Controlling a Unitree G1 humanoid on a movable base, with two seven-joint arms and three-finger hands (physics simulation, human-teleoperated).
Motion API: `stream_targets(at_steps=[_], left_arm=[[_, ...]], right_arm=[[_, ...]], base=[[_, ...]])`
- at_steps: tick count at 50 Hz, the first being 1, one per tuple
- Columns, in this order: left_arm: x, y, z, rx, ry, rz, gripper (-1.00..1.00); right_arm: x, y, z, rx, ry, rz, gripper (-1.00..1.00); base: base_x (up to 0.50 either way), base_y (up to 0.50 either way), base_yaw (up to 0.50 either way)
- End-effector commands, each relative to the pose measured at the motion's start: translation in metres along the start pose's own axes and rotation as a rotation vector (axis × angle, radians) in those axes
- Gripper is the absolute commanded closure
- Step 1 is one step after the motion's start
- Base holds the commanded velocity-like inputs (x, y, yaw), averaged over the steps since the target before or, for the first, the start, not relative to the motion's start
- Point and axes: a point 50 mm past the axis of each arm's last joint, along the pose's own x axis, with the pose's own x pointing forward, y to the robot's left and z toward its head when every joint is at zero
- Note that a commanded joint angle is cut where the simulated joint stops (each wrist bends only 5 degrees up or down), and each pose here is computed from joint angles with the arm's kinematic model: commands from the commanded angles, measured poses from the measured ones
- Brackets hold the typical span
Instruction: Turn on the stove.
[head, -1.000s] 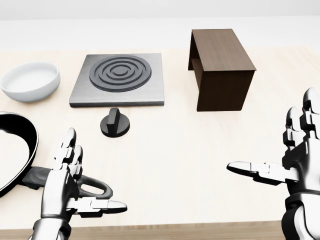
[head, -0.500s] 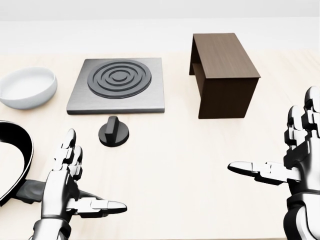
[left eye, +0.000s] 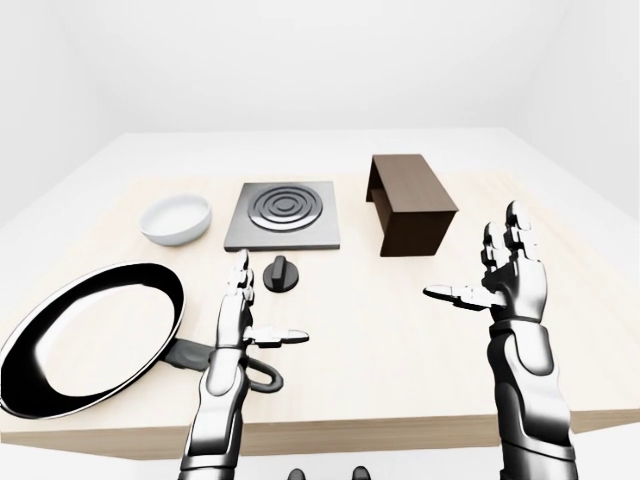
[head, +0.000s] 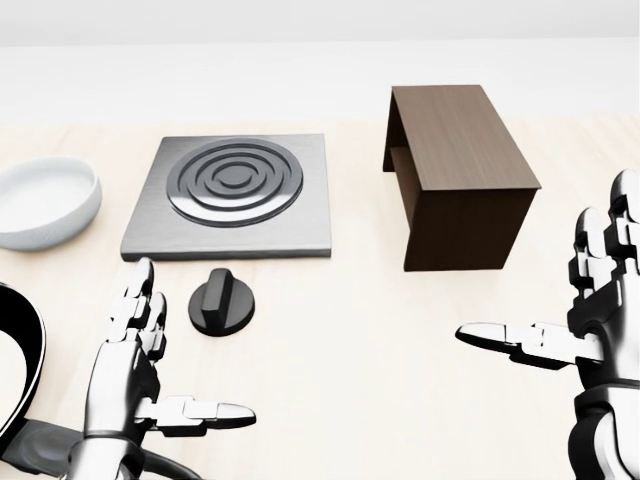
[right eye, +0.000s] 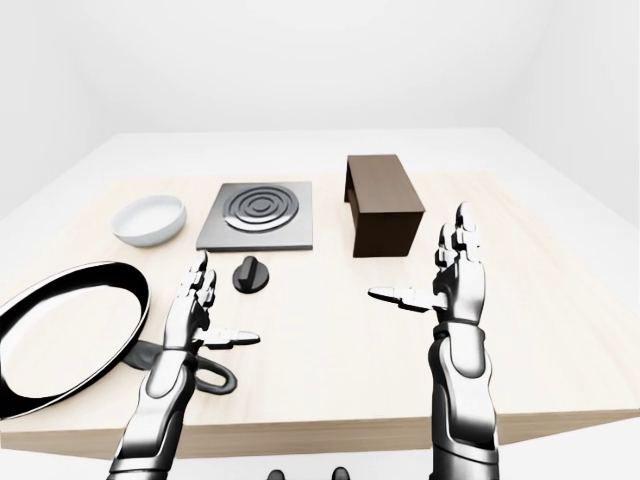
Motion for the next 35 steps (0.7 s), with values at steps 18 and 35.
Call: stream_targets(at_steps=[18,35], left_arm=[[-0.0005,-0.0014,-0.0038,0.004,0.004,-0.003,-1.0],[-0.0006,-0.0023,-0.0062,0.006,0.007,-0.004,-1.0]], right_arm=[[-0.0013,-0.0006,0.0001,0.014,0.001,0.001,-1.0],[-0.0011,-0.0008,-0.0022,0.013,0.01,0.002,-1.0]], base=[[0.22,0.0,0.0],[0.04,0.0,0.0]])
